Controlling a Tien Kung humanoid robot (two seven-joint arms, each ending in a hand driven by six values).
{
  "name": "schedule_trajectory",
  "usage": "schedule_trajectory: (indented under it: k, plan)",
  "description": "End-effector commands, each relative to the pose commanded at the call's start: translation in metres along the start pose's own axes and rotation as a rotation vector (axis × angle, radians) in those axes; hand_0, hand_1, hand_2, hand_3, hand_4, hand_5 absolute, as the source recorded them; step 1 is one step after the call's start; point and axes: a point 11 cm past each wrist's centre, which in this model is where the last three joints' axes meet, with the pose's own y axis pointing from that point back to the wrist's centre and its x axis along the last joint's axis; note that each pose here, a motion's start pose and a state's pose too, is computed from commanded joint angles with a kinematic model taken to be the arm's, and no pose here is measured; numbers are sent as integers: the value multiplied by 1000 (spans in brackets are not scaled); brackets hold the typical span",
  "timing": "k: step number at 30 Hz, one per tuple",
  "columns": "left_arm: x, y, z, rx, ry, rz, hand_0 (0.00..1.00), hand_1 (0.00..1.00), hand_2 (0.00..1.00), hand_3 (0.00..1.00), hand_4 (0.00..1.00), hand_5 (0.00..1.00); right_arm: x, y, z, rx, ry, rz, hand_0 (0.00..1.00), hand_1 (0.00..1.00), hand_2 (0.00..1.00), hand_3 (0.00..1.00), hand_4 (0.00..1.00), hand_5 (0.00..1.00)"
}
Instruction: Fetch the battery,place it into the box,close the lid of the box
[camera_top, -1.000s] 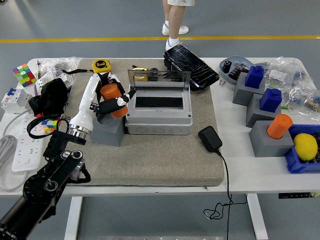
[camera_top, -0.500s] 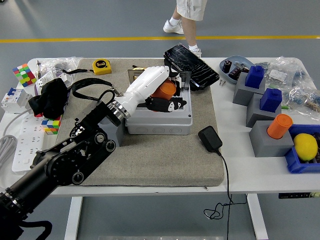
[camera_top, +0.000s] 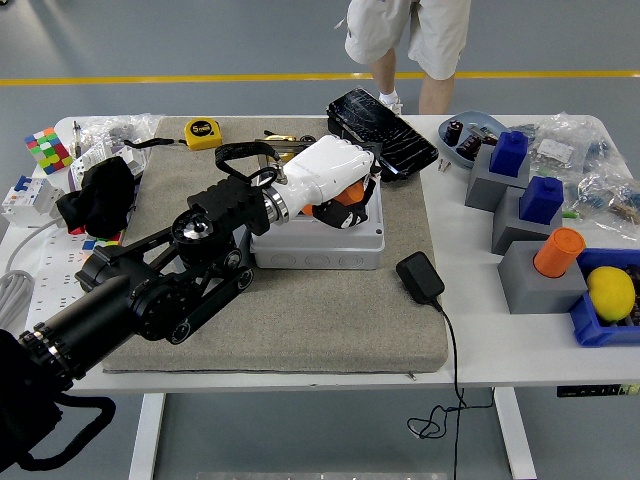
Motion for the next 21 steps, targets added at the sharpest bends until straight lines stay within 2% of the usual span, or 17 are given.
schedule_trajectory:
  k: [3,4,9,10,15,16,21]
  plan:
    - [-3,0,-4,4,-16,-16,162,166,240,399,938,2,0,0,0,0,2,0,646,643,671,559,981,463]
    - [-4,0,-5,4,-19,-20,195,200,256,439,978,2,0,0,1,-1,3,0,643,643,671,559,981,463]
    - [-4,0,-6,-9,-34,-14,195,200,256,439,978,2,0,0,2,-5,5,0,643,643,671,559,981,463]
    - [-3,-1,-6,-11,-39,-11,216,321,352,581,998,2,0,0,2,-4,5,0,643,643,671,558,981,463]
    - [-1,-1,-9,-18,-63,8,216,321,352,581,998,2,0,0,1,0,4,0,643,643,671,558,981,463]
    - [0,-1,-10,-16,-70,12,311,519,504,692,998,2,0,0,0,1,5,0,645,643,671,559,981,463]
    - [-2,0,-14,14,-60,2,311,519,504,692,998,2,-1,0,1,1,2,-1,645,643,671,559,981,463]
